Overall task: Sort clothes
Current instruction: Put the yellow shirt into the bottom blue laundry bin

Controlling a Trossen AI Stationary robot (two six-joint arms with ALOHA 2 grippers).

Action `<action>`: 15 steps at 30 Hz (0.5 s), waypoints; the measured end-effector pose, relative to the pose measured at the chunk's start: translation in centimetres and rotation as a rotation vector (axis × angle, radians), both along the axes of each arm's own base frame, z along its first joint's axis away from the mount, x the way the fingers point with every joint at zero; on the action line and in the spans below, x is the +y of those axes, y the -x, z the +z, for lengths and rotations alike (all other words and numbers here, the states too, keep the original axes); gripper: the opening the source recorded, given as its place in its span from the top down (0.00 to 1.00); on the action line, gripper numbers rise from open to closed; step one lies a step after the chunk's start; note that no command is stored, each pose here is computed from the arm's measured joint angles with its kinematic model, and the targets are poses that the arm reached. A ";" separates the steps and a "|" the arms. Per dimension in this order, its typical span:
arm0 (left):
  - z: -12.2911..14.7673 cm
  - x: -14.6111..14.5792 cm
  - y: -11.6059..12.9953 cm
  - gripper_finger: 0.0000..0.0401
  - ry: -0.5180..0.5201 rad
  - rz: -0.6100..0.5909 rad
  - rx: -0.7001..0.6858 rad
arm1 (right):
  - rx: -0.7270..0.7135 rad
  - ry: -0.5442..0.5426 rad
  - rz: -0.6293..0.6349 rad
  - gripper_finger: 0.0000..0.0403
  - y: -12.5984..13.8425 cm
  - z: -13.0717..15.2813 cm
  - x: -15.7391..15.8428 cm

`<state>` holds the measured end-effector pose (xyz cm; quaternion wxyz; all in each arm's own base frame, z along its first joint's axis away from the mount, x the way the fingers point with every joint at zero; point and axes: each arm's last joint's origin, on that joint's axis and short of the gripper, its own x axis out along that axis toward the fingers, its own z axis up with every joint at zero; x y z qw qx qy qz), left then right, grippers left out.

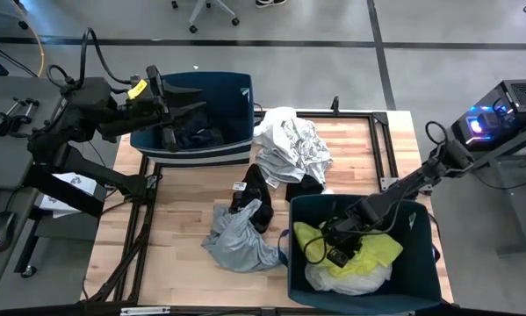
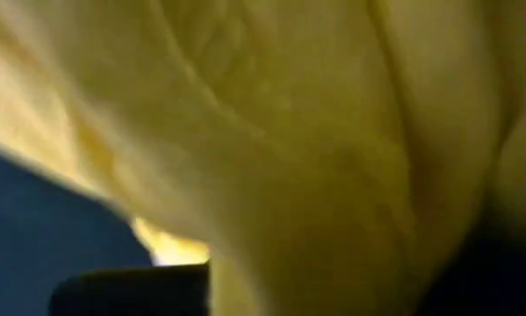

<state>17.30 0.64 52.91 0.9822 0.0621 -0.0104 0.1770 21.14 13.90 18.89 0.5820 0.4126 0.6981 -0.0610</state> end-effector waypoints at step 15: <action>-0.5 0.0 0.0 0.68 0.042 -0.001 0.040 | 0.002 -0.092 -0.011 0.49 -0.1 2.9 0.2</action>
